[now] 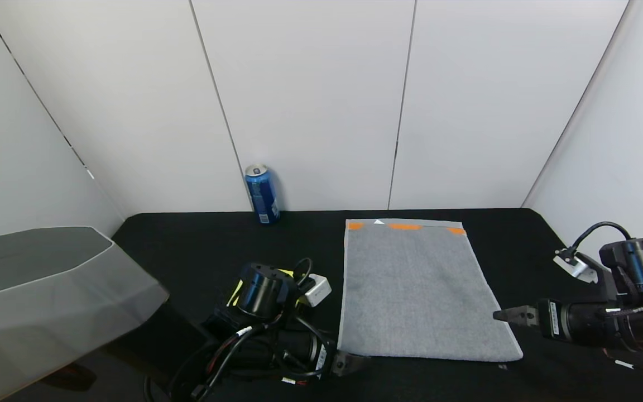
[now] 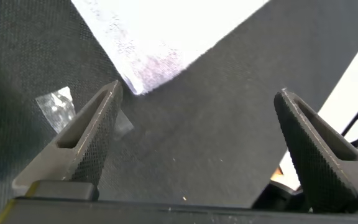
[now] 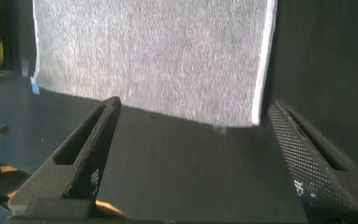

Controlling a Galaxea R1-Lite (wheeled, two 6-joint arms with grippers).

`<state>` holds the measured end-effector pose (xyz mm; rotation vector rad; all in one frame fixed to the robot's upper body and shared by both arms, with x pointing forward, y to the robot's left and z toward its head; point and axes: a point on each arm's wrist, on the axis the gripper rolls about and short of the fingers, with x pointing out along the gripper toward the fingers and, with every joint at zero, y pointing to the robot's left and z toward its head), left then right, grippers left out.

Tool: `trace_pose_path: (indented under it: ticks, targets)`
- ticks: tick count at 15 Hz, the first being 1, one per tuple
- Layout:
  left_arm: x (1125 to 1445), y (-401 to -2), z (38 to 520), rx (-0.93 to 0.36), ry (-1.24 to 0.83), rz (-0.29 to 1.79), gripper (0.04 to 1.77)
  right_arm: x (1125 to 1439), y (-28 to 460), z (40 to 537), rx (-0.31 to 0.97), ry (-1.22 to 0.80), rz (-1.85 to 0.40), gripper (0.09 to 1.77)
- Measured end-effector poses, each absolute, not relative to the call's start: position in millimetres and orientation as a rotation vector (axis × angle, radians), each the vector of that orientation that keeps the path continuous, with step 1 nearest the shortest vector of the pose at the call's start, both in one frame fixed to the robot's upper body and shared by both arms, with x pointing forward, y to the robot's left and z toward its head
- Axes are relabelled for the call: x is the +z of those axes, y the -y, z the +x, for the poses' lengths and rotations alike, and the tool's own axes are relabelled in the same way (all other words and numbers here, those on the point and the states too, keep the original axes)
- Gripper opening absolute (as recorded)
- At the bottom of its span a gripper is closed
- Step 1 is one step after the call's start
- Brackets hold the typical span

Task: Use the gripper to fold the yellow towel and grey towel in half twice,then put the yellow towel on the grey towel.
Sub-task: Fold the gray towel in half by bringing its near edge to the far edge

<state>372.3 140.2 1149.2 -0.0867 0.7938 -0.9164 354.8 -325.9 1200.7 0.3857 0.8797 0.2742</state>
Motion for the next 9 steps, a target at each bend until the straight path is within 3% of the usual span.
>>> trace_pose_path:
  ticks: [9]
  targets:
    - [1132, -132, 386, -0.909, -0.818, -0.078, 1.72, 1195, 325, 352, 0.295, -0.901, 0.402, 1.71]
